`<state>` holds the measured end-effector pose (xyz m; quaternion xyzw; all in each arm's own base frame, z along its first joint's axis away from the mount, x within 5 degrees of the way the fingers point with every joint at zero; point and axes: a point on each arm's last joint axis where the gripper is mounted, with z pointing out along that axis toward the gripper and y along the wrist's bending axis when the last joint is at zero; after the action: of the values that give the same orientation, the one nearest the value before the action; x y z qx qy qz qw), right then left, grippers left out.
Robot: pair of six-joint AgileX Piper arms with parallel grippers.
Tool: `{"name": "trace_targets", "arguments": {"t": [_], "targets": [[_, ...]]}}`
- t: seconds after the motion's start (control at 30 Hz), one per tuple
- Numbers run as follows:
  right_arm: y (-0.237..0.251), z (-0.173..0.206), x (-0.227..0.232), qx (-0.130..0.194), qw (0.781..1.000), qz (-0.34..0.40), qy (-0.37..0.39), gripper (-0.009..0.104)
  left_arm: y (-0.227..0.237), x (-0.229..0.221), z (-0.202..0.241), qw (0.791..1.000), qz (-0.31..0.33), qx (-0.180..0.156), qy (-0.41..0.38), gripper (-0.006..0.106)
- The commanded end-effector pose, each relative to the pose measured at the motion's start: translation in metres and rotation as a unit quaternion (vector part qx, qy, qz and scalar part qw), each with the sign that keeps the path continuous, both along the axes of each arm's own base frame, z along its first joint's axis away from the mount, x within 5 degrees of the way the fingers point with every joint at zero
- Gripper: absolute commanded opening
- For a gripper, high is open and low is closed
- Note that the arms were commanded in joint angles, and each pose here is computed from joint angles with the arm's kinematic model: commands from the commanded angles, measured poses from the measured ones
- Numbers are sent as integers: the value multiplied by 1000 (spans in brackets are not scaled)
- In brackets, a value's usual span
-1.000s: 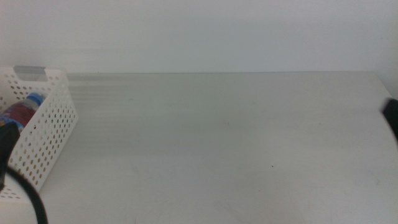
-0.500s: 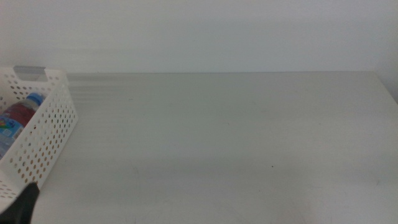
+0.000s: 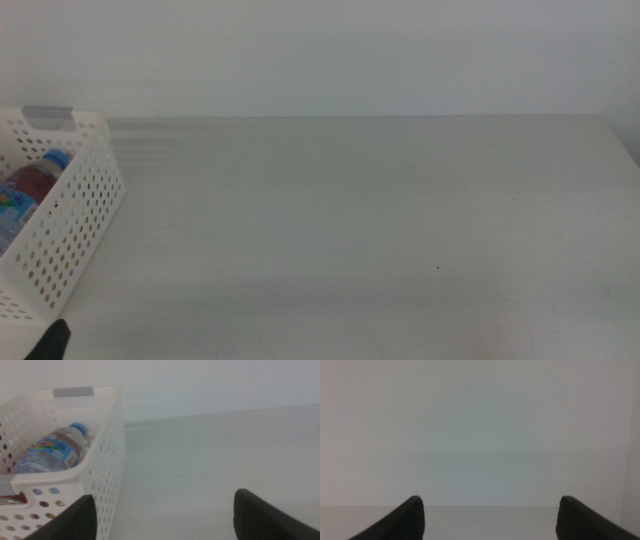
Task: Use arms to grab the bottles and put them into the dustbin to the left of the table.
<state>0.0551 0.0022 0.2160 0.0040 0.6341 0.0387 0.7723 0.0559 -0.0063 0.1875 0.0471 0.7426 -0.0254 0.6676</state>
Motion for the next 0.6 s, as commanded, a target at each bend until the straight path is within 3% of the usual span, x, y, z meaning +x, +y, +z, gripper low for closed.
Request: {"name": "trace_targets", "arguments": {"t": [0.0, 0.17, 0.4, 0.57], "targets": [[-1, 9, -4, -8, 999, -7, -48, 72, 1, 0, 7, 999, 11, -15, -49, 90], [-1, 5, -3, -9, 1000, -6, -25, 72, 3, 0, 7, 998, 26, -15, -47, 90], [0, -15, -1, -15, 996, 0, 85, 72, 4, 0, 6, 998, 34, -14, -43, 90], [0, -17, -1, -15, 995, -5, 97, 72, 4, 0, 6, 998, 34, -14, -42, 90]]}}
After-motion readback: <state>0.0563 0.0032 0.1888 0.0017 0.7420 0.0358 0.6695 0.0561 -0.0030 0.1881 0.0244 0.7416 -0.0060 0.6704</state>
